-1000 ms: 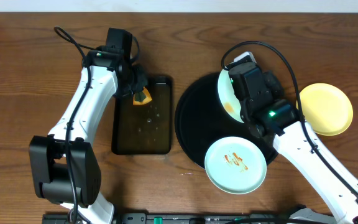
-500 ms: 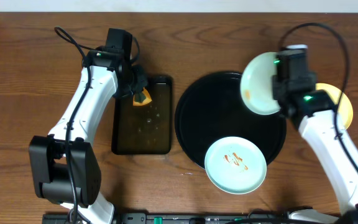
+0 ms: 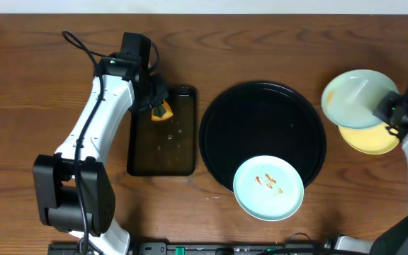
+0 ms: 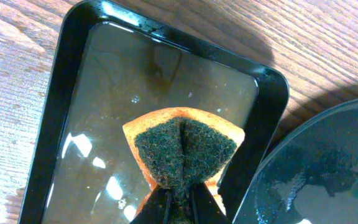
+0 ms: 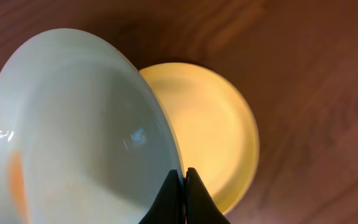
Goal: Clean dirty plates on tray and stack at the side
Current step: 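Lift the light-blue plate with right gripper and stack it on yellow plate, then move right gripper to the second light-blue plate and grip its rim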
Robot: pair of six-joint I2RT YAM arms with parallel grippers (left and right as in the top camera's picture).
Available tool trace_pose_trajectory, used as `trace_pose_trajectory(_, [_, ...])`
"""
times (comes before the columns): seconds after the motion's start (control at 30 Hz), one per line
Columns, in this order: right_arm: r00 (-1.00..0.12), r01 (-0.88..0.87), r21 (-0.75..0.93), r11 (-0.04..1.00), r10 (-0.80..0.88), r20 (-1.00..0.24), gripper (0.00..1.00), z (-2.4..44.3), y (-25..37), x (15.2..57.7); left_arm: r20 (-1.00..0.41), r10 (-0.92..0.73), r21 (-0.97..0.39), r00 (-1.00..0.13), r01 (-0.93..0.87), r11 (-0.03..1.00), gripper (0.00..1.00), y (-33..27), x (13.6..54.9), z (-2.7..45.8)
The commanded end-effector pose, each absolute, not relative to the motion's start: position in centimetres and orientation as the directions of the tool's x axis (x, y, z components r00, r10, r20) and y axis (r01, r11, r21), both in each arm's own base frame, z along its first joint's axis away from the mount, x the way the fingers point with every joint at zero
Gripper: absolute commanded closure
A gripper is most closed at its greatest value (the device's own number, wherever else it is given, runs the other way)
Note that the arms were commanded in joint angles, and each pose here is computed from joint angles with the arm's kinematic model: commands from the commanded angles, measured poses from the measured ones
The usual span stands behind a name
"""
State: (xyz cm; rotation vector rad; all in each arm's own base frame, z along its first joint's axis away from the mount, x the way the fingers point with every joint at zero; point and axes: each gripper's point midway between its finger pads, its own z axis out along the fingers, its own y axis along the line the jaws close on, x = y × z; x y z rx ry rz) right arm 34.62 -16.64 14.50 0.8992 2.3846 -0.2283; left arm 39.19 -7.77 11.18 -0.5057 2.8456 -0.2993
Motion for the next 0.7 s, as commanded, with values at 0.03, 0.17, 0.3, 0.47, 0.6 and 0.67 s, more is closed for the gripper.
trace_pose_trajectory(0.03, [-0.541, 0.711, 0.092, 0.697, 0.626, -0.562, 0.99, 14.6, -18.8, 33.6, -0.193, -0.355, -0.23, -0.915, -0.31, 0.923, 0.92, -7.5, 39.0, 11.0])
trace_pose_trajectory(0.17, [-0.505, 0.74, 0.097, 0.666, 0.645, -0.574, 0.99, 14.8, -20.4, 33.0, -0.188, -0.355, -0.228, -0.916, -0.311, 0.923, 0.92, -7.5, 38.9, 10.9])
trace_pose_trajectory(0.3, [-0.492, 0.748, 0.099, 0.657, 0.649, -0.58, 0.95, 14.8, -21.0, 32.9, -0.188, -0.355, -0.228, -0.916, -0.311, 0.923, 0.92, -7.5, 38.9, 10.9])
trace_pose_trajectory(0.47, [-0.499, 0.748, 0.098, 0.657, 0.652, -0.571, 0.66, 14.5, -20.9, 32.9, -0.187, -0.355, -0.227, -0.916, -0.311, 0.923, 0.92, -7.5, 38.8, 10.9])
trace_pose_trajectory(0.6, [-0.512, 0.74, 0.108, 0.664, 0.66, -0.55, 0.6, 14.1, -20.4, 32.8, -0.186, -0.355, -0.227, -0.916, -0.312, 0.923, 0.92, -7.5, 38.8, 10.9])
trace_pose_trajectory(0.67, [-0.522, 0.726, 0.132, 0.675, 0.666, -0.533, 0.59, 13.9, -19.8, 33.0, -0.186, -0.355, -0.227, -0.916, -0.312, 0.923, 0.92, -7.5, 38.8, 10.9])
